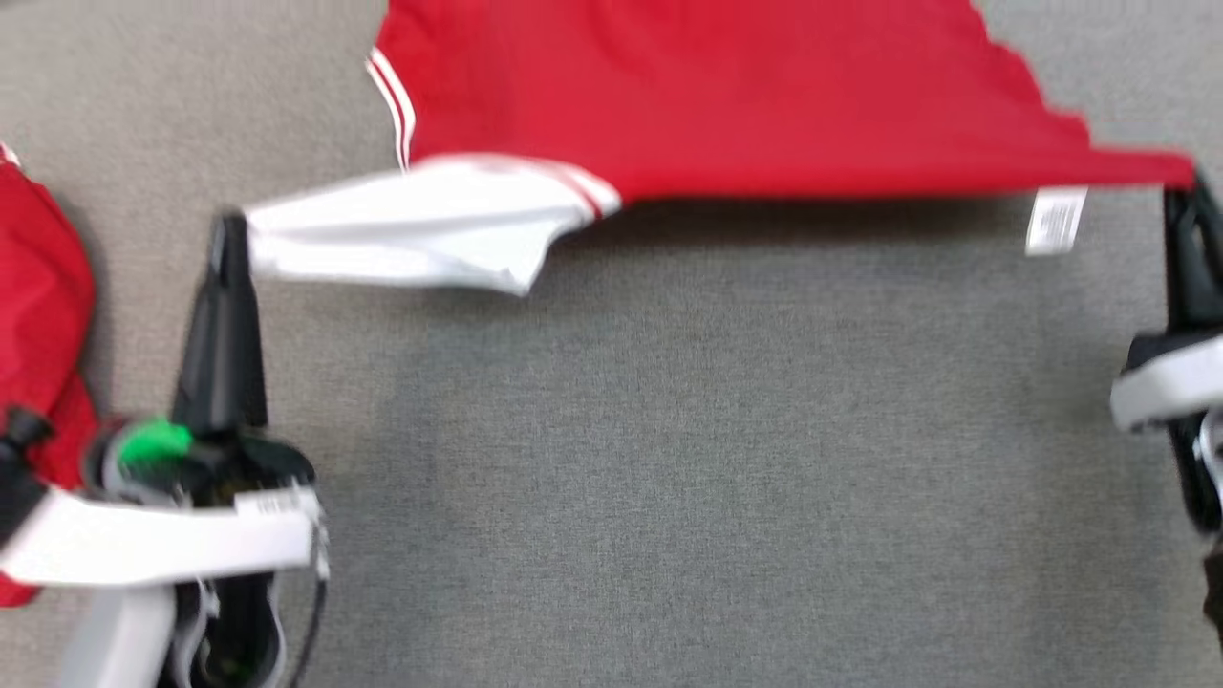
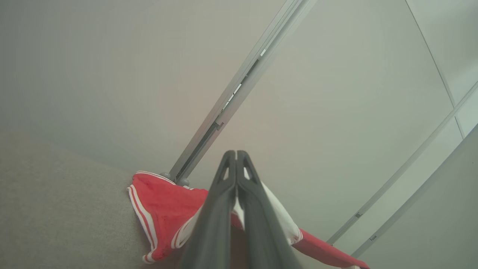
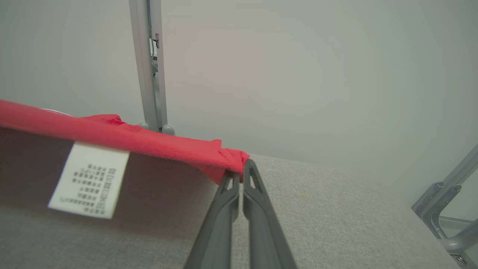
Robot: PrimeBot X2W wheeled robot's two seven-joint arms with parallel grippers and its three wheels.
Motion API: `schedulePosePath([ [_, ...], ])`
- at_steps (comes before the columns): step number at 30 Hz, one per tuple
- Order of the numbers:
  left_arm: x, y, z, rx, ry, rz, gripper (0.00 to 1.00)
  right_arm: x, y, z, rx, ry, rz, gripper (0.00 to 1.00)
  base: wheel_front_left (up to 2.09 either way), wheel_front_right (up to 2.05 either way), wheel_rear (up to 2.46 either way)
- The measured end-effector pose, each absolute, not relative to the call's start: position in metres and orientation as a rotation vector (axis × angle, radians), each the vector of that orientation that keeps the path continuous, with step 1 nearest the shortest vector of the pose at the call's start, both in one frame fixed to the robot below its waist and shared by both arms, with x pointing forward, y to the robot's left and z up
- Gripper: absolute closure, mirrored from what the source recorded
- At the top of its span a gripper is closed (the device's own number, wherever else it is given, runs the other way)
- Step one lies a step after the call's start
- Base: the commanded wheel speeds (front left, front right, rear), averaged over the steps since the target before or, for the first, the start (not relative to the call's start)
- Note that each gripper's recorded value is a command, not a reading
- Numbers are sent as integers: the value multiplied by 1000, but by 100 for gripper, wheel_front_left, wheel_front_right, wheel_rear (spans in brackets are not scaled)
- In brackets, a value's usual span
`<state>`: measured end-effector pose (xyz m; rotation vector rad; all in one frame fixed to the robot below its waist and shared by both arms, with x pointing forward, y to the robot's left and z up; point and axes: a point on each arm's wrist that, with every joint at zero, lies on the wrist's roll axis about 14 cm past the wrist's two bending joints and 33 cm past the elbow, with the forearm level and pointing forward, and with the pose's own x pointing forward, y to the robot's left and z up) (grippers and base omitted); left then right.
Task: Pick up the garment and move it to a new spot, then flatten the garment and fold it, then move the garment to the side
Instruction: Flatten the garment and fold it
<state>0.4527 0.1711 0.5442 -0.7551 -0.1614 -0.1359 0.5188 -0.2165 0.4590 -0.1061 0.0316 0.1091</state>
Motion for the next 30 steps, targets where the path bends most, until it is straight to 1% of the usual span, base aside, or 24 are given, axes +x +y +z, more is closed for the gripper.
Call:
schedulePosePath([
  [5,411,177,535,-777,-120,-56,100,477,-219,457,-106,57,102,100,0,0,0],
  [11,373,175,525,-755,-77,-29,100,432,-229,455,-98,77,61,100,0,0,0],
  [20,351,154,511,-780,14,-65,100,380,-249,446,-114,121,-12,100,0,0,0],
  [25,355,141,503,-792,64,-96,100,375,-246,436,-170,173,5,100,0,0,0],
  [26,364,138,502,-793,68,-102,100,383,-240,435,-193,177,27,100,0,0,0],
  [27,364,138,502,-793,68,-102,100,383,-240,435,-193,177,27,100,0,0,0],
  [30,379,138,502,-795,50,-96,100,400,-239,432,-214,184,43,100,0,0,0],
])
